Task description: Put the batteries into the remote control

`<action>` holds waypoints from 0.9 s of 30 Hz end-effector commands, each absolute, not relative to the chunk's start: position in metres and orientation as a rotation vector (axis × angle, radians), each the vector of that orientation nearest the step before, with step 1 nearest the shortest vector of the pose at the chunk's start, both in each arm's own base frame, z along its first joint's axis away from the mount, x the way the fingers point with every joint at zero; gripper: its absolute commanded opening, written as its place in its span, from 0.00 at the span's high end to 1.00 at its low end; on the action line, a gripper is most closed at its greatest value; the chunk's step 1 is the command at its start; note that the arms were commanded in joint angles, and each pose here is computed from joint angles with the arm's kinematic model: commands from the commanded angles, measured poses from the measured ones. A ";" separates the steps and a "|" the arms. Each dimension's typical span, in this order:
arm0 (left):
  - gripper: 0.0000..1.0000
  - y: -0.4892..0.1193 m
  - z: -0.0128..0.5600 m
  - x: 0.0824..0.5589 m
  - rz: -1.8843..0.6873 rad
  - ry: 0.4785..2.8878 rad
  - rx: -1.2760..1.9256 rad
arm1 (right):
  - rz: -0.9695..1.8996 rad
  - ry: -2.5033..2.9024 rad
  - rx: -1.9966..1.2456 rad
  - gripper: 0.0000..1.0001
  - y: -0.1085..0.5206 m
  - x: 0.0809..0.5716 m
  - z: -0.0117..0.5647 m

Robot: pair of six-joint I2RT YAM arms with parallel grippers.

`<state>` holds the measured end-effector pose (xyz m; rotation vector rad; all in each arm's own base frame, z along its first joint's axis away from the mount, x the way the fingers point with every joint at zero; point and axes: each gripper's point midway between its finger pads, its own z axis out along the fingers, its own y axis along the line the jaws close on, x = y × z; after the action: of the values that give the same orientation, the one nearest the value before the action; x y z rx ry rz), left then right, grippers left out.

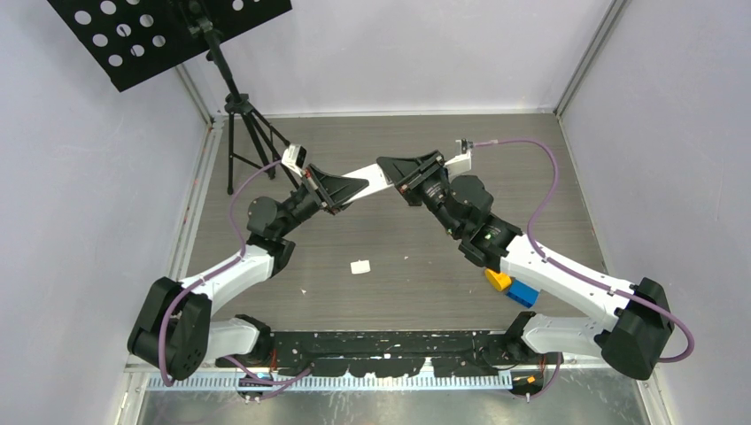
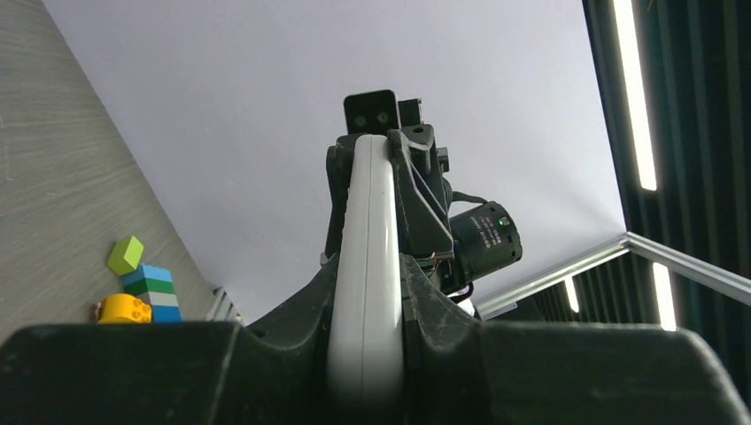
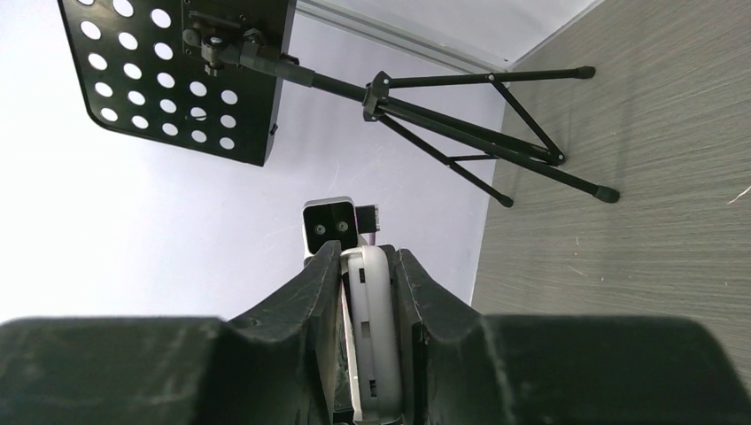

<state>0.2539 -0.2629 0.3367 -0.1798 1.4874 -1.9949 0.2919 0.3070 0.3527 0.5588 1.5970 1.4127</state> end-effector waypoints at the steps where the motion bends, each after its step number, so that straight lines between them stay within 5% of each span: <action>1: 1.00 -0.261 0.360 0.246 -1.991 1.383 -0.074 | 1.462 1.507 0.566 0.74 0.303 0.293 0.382; 6: 1.00 -0.260 0.360 0.247 -1.992 1.375 -0.082 | 1.450 1.496 0.550 0.37 0.296 0.292 0.384; 10: 1.00 -0.262 0.354 0.250 -1.990 1.390 -0.092 | 1.447 1.475 0.517 0.30 0.286 0.287 0.390; 15: 1.00 -0.263 0.354 0.252 -1.997 1.384 -0.092 | 1.457 1.459 0.410 0.33 0.276 0.273 0.390; 27: 1.00 -0.265 0.354 0.252 -2.008 1.385 -0.080 | 1.331 1.526 0.250 0.63 0.266 0.263 0.368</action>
<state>0.2567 -0.2668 0.3316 -0.1646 1.4834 -2.0077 0.2682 0.2684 0.3564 0.3383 1.5598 1.3512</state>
